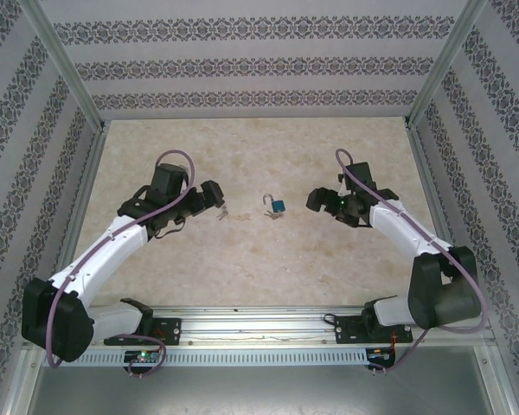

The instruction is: Unlock with the key

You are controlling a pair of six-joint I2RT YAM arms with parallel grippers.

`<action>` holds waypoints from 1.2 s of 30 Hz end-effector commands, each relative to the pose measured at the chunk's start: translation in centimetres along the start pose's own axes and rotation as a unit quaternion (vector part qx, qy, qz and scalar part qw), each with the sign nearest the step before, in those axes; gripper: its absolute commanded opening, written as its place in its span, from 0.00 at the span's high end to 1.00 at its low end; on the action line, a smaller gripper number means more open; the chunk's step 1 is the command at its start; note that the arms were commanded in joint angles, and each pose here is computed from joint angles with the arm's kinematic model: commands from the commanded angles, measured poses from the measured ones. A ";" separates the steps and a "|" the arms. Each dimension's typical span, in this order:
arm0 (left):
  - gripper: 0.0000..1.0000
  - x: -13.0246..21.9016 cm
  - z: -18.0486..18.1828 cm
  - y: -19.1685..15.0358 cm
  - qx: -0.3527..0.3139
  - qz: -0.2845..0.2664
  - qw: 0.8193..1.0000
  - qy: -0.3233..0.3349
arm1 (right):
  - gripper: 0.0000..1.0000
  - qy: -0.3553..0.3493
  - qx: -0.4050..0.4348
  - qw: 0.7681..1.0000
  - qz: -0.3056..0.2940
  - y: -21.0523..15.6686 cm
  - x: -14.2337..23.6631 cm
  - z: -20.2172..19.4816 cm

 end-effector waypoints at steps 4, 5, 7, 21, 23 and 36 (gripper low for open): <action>0.00 3.3 5.0 3.8 -0.074 -0.136 0.968 0.197 | 0.02 -0.137 0.065 0.984 -0.094 3.3 4.4 -1.7; 0.00 3.4 5.3 4.3 -0.090 -0.156 0.961 0.212 | 0.02 -0.155 0.073 0.978 -0.116 4.0 5.0 -1.8; 0.00 3.5 5.7 5.3 -0.117 -0.192 0.946 0.233 | 0.02 -0.191 0.085 0.966 -0.154 5.2 6.0 -2.1; 0.00 -0.2 10.6 9.3 -0.222 -0.416 0.840 0.269 | 0.02 -0.350 0.150 0.851 -0.361 8.9 3.2 -6.5; 0.00 -1.5 11.4 9.6 -0.194 -0.431 0.847 0.245 | 0.02 -0.352 0.155 0.840 -0.383 9.2 3.5 -6.7; 0.01 -4.5 13.7 10.8 -0.197 -0.415 0.864 0.207 | 0.02 -0.323 0.174 0.855 -0.367 8.8 3.3 -7.9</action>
Point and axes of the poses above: each hand's point on the last joint's axis, 136 mm out from that joint toward the fingers, its own x axis back along the fingers, its own z axis along the line the jaws close on, y = z × x, the point moved 5 cm from there along x, back along the fingers, and after that the axes turned 12 degrees about x, right-handed, at the moved point
